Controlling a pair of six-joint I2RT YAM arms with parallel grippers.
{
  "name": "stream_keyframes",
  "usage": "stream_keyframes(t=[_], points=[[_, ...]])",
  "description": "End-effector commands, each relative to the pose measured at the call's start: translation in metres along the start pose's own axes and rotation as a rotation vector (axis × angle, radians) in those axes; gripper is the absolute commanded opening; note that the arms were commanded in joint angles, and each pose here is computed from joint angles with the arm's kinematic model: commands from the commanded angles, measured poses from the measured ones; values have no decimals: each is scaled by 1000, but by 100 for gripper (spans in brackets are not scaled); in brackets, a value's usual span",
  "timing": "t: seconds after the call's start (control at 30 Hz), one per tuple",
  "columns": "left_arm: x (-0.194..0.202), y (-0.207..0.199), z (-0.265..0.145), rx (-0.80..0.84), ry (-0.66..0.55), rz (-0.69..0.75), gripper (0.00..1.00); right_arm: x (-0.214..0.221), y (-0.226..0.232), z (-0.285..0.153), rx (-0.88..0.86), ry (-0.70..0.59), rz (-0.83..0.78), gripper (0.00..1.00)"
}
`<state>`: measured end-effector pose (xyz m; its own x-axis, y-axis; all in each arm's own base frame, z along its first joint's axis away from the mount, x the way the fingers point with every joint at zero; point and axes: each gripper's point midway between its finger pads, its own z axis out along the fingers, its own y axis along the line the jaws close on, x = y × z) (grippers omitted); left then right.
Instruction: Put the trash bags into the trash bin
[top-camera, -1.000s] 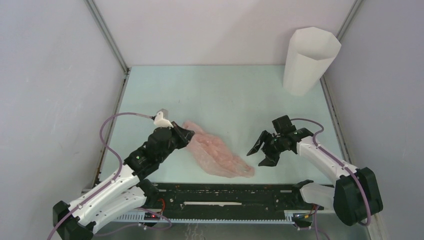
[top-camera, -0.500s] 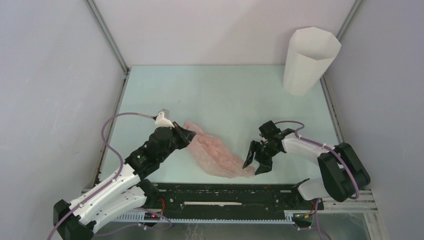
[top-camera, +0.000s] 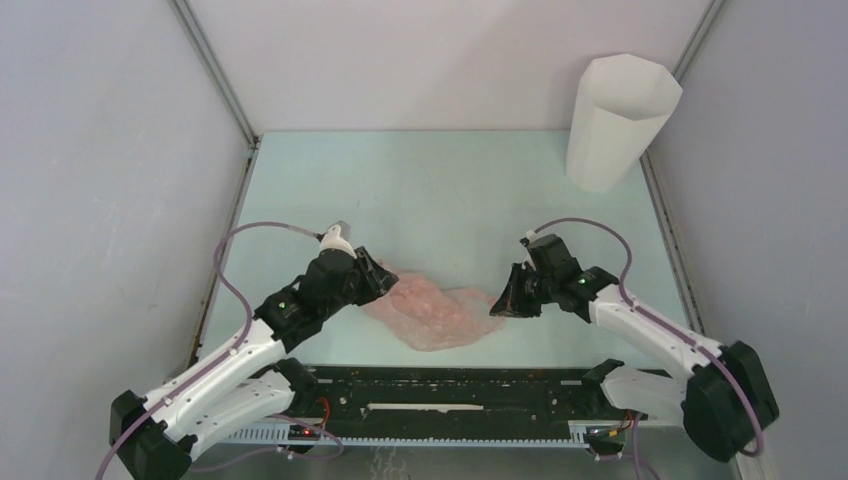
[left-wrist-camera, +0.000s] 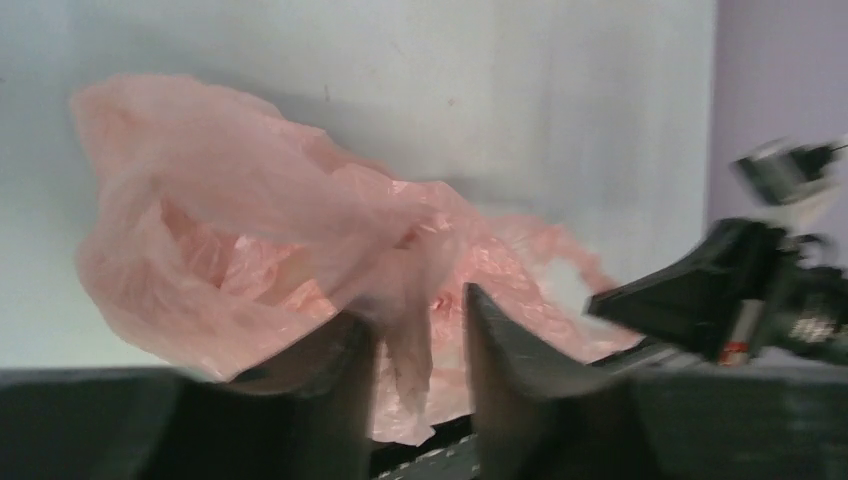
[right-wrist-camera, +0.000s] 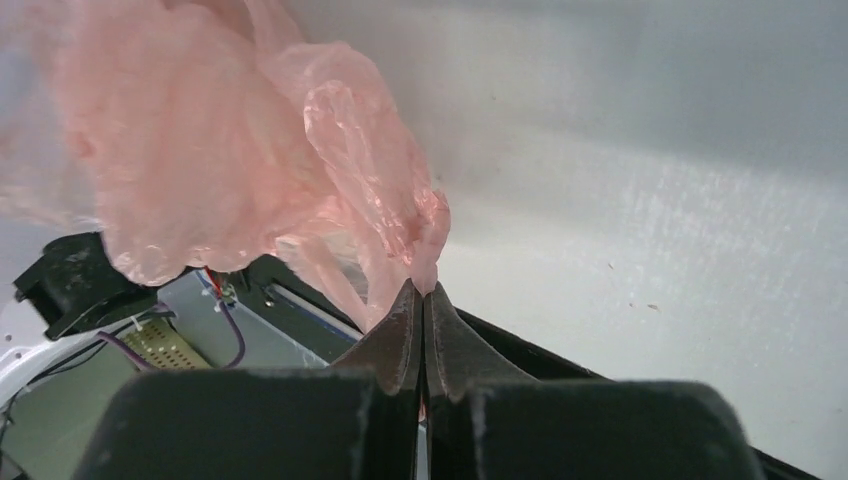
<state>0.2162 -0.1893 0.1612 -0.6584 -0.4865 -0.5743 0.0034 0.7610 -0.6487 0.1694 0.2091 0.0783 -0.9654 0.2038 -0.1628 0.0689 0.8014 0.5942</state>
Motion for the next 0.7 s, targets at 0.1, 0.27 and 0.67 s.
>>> stream_keyframes(t=[0.1, 0.27, 0.67], points=[[-11, -11, -29, -82, 99, 83, 70, -24, 27, -25, -60, -160, -137, 0], [-13, 8, -57, -276, 141, -21, 87, -23, 36, -31, -64, -170, -176, 0], [-18, 37, -68, -592, 139, -136, 82, -19, 40, -38, -71, -186, -202, 0]])
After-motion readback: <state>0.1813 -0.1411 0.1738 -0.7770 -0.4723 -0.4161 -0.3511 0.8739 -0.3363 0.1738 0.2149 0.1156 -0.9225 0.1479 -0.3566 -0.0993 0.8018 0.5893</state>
